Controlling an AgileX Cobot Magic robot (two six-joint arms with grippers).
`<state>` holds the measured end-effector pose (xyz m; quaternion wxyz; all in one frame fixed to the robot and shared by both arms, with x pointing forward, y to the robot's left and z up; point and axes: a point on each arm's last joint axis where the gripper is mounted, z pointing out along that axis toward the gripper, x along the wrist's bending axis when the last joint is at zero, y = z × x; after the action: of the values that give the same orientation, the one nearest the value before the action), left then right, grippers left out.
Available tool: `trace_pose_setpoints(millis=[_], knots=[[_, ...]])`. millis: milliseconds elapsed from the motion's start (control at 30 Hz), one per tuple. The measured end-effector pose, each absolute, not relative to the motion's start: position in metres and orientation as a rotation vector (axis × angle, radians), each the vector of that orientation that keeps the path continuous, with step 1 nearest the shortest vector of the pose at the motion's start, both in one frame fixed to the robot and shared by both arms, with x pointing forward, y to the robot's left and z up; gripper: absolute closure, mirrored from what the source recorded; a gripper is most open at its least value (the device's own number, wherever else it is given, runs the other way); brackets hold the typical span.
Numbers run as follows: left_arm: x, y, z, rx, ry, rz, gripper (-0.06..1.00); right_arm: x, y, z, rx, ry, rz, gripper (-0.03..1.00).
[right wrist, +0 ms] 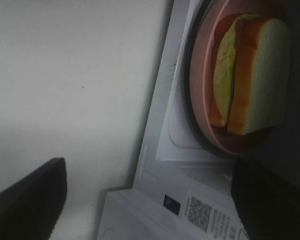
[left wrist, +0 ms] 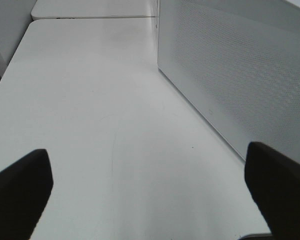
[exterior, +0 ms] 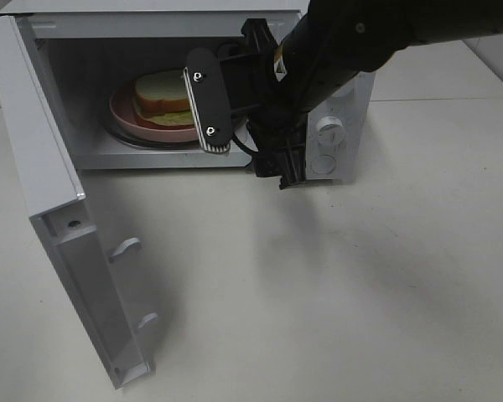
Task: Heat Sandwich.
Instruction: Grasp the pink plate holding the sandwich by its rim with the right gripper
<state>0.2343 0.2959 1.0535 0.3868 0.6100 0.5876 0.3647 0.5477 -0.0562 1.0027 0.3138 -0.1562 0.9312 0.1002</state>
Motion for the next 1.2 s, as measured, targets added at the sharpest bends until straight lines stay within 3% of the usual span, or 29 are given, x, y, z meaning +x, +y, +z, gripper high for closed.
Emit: trace_pose_setpoints(millis=[1200], knots=[[0.234, 0.296, 1.053, 1.553, 1.496, 0.928, -0.04, 0.638, 0.017, 0.933, -0.32, 2.515, 0.24, 0.15]])
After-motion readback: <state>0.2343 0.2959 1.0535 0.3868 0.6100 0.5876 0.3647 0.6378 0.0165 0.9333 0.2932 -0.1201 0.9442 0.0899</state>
